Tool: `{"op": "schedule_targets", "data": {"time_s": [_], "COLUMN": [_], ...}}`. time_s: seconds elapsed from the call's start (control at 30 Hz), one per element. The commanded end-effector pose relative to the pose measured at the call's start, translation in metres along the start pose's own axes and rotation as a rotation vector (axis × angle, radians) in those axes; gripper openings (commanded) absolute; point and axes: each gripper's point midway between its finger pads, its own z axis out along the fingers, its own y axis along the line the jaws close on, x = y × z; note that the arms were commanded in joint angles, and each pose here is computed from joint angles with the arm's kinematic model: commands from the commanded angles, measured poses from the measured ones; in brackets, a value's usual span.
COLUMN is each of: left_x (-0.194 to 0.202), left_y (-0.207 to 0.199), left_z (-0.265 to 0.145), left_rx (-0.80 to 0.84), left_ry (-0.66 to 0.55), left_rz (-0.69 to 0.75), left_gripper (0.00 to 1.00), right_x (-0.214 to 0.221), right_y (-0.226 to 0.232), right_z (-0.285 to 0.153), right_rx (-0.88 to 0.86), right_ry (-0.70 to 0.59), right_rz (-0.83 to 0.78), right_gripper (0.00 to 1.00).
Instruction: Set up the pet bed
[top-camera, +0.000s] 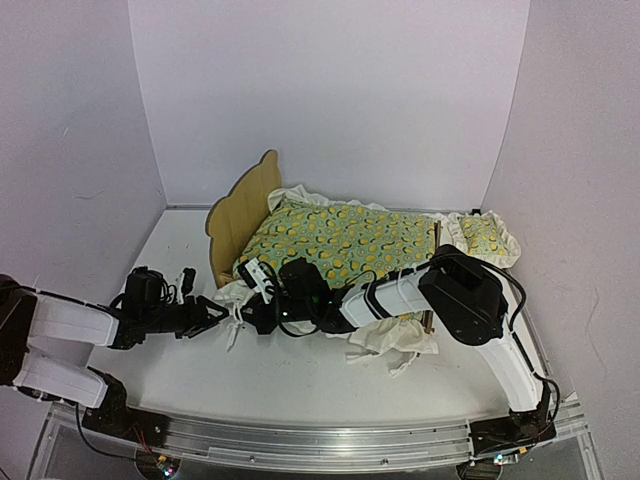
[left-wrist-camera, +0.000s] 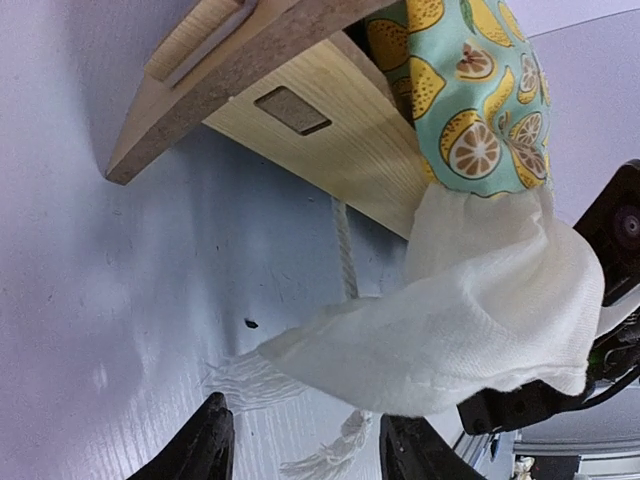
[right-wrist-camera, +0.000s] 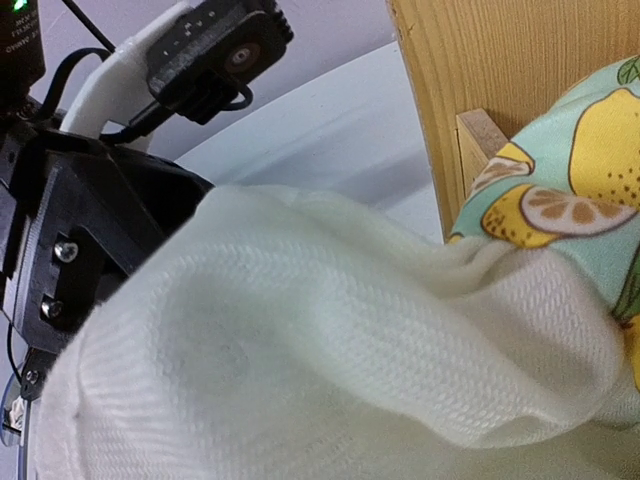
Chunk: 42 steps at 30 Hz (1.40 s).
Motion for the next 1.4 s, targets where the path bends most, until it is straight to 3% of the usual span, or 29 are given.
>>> {"op": "schedule_targets", "data": {"time_s": [0.0,0.17,0.4,0.57,0.67,0.8,1.03,1.13,1.37], "left_x": [-0.017,-0.024,-0.028,-0.029,-0.027,-0.024,-0.024,-0.023,-0.024], "left_y": [-0.025,-0.024,-0.023,-0.020,-0.021,-0.020,-0.021,-0.020,-0.020], "left_z": [0.010,0.017,0.020,0.019,0.016,0.015,0.014,0.015,0.015], "left_rx": [0.133,0.137,0.138,0.124,0.125,0.127,0.128,0.128,0.128], "left_ry": [-0.022,-0.034,-0.051,-0.065,-0.070,-0.065,-0.065,-0.061,-0.062], "left_rz": [0.032,0.021,0.030,0.043,0.061,0.062,0.067,0.065,0.060], "left_gripper": [0.50,0.46,0.31,0.01,0.00,0.00,0.00,0.00,0.00], "right_x": [-0.023,-0.024,-0.022,-0.029,-0.033,-0.015,0.018,0.027,0.018], "right_y": [-0.008,-0.008,-0.005,-0.006,-0.012,-0.027,-0.011,0.002,0.024], "right_z": [-0.001,-0.002,-0.002,-0.006,-0.017,-0.030,-0.065,-0.060,-0.015], "right_rx": [-0.001,-0.001,-0.016,0.002,0.086,0.234,0.285,0.276,0.246], "right_ry": [-0.065,-0.066,-0.059,-0.063,-0.027,0.127,0.232,0.209,-0.051], "right_rz": [-0.006,-0.008,-0.008,0.017,0.106,0.296,0.447,0.465,0.575], "right_gripper": [0.00,0.00,0.00,0.03,0.15,0.41,0.62,0.69,0.68]}}
